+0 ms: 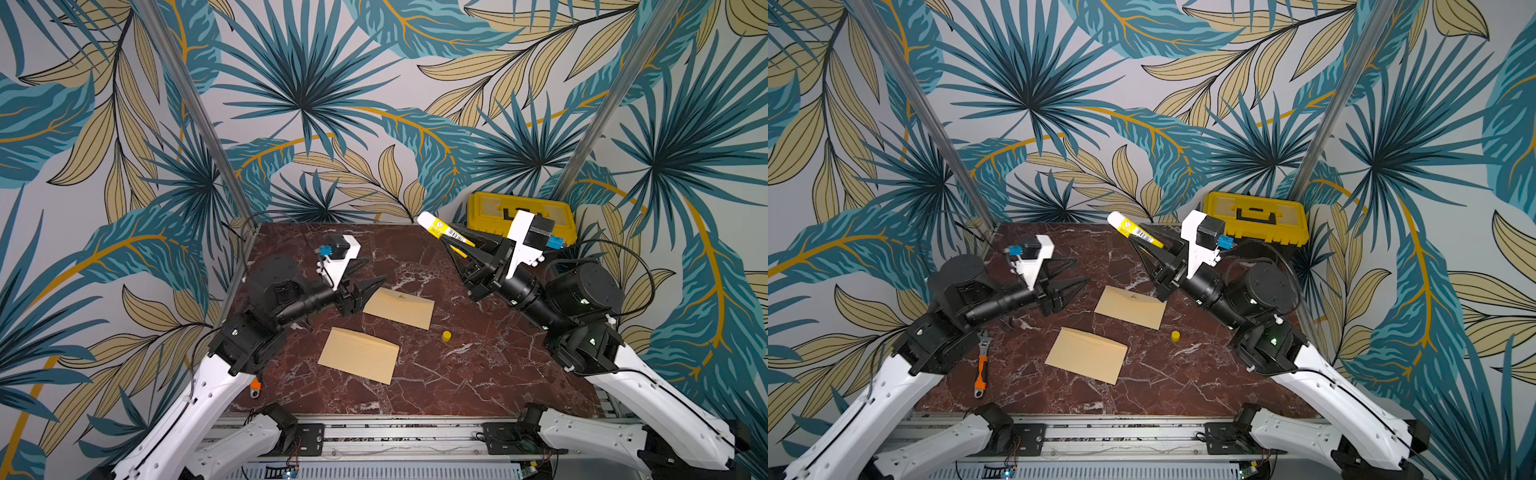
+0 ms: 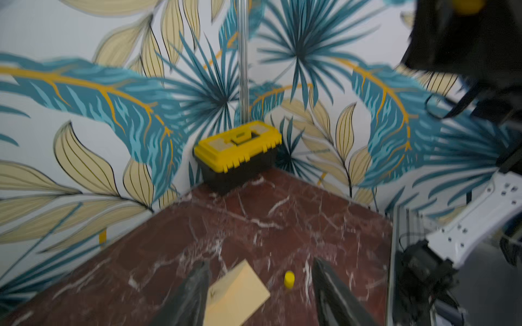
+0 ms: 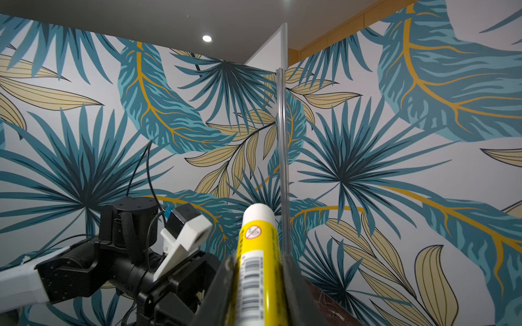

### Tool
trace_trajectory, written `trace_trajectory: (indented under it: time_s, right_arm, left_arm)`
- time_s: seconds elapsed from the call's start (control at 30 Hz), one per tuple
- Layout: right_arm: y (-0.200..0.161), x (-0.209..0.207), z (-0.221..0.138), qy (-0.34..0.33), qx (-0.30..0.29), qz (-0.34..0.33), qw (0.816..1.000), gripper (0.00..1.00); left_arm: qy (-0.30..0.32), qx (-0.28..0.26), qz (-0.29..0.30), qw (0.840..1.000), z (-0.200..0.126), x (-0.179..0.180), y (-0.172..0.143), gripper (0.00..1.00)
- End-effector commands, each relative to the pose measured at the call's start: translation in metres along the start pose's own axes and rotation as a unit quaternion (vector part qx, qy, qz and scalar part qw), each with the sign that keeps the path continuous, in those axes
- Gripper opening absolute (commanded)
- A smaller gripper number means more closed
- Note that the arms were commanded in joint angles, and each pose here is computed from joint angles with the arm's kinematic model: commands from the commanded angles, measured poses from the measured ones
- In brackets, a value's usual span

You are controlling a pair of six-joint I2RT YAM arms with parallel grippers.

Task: Seal the envelope with a glue stick
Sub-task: Unscrew the glue stick, then adjust the envelope at the center of the board.

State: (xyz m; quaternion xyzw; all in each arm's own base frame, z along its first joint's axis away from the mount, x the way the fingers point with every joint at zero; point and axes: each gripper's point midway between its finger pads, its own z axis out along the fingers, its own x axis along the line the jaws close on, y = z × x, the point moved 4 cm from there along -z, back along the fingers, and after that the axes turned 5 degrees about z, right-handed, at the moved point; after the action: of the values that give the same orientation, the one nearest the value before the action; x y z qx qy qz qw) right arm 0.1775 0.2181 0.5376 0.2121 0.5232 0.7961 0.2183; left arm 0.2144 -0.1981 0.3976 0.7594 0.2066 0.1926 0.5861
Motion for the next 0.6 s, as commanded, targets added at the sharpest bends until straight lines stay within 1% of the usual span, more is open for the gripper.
trace_trajectory:
  time_s: [0.0, 0.07, 0.13, 0.2, 0.23, 0.27, 0.37, 0.43, 0.57]
  right_arm:
    - [-0.006, -0.007, -0.007, -0.027, 0.011, -0.016, 0.999, 0.00]
    - [-0.005, -0.007, -0.010, -0.029, 0.012, -0.019, 0.999, 0.00]
    - [-0.004, -0.007, -0.012, -0.029, 0.012, -0.021, 0.999, 0.00]
    - [-0.004, -0.008, -0.014, -0.033, 0.014, -0.026, 0.999, 0.00]
    - [-0.004, -0.008, -0.015, -0.034, 0.014, -0.026, 0.999, 0.00]
    - [-0.005, -0.009, -0.016, -0.035, 0.015, -0.027, 0.999, 0.00]
    - [-0.005, -0.009, -0.016, -0.034, 0.015, -0.028, 0.999, 0.00]
    - [-0.007, -0.008, -0.016, -0.033, 0.015, -0.028, 0.999, 0.00]
    - [-0.009, -0.011, -0.017, -0.042, 0.016, -0.028, 0.999, 0.00]
  left_arm:
    - [-0.049, 0.206, 0.033, 0.977, 0.009, -0.006, -0.085, 0.60]
    - [-0.049, 0.250, 0.044, 0.966, 0.015, -0.001, -0.104, 0.60]
    - [-0.055, 0.311, 0.052, 0.948, 0.022, 0.005, -0.129, 0.60]
    - [-0.088, 0.366, 0.070, 0.924, 0.026, 0.004, -0.153, 0.60]
    - [-0.095, 0.383, 0.075, 0.916, 0.028, 0.005, -0.161, 0.60]
    - [-0.102, 0.397, 0.087, 0.908, 0.031, 0.006, -0.171, 0.60]
    - [-0.127, 0.408, 0.123, 0.896, 0.042, 0.008, -0.192, 0.60]
    - [-0.125, 0.420, 0.137, 0.888, 0.054, 0.015, -0.207, 0.60]
    - [-0.156, 0.492, 0.119, 0.848, 0.069, 0.021, -0.251, 0.60]
